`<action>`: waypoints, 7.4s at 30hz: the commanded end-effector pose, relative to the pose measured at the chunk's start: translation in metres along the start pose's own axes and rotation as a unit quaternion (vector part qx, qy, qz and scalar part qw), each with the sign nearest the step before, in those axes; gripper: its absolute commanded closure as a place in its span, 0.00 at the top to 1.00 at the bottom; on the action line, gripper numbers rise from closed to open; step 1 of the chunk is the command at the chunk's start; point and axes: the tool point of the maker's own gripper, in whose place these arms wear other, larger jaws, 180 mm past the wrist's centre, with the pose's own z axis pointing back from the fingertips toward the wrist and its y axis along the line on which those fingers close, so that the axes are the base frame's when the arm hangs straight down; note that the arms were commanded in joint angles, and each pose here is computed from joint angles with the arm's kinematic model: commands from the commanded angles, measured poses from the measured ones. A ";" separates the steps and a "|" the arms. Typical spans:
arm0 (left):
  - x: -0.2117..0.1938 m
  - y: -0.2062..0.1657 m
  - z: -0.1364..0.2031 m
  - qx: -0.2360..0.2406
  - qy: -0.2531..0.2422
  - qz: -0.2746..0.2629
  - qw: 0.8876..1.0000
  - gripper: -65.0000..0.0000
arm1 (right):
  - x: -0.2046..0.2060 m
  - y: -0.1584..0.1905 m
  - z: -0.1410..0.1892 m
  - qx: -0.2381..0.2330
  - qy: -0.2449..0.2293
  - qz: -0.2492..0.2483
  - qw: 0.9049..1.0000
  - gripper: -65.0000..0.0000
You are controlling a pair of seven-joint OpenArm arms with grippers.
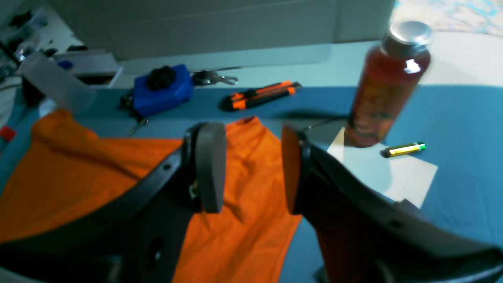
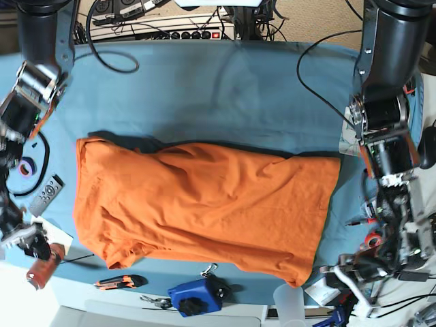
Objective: Layout the t-shirt on the table in an organized manner, then fold the t-shirt properly
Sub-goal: 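Release the t-shirt and raise both grippers away, then grasp the t-shirt end near the right gripper and tug it outward, then pinch the t-shirt corner with the right gripper and pull it straight, then grasp the t-shirt edge with the left gripper and pull it outward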
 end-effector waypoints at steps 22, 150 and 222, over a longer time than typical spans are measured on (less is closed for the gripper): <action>-0.159 0.014 0.106 0.157 0.079 -0.144 0.974 0.00 | -0.127 -0.030 0.137 -0.068 0.110 -0.033 0.991 0.37; -0.214 0.055 0.203 0.227 0.045 -0.035 0.972 0.11 | -0.244 0.059 0.071 0.043 0.192 -0.173 0.965 0.39; -0.239 -0.094 0.069 0.012 0.074 -0.004 0.997 0.00 | -0.097 0.034 0.120 0.142 -0.030 -0.206 0.968 0.00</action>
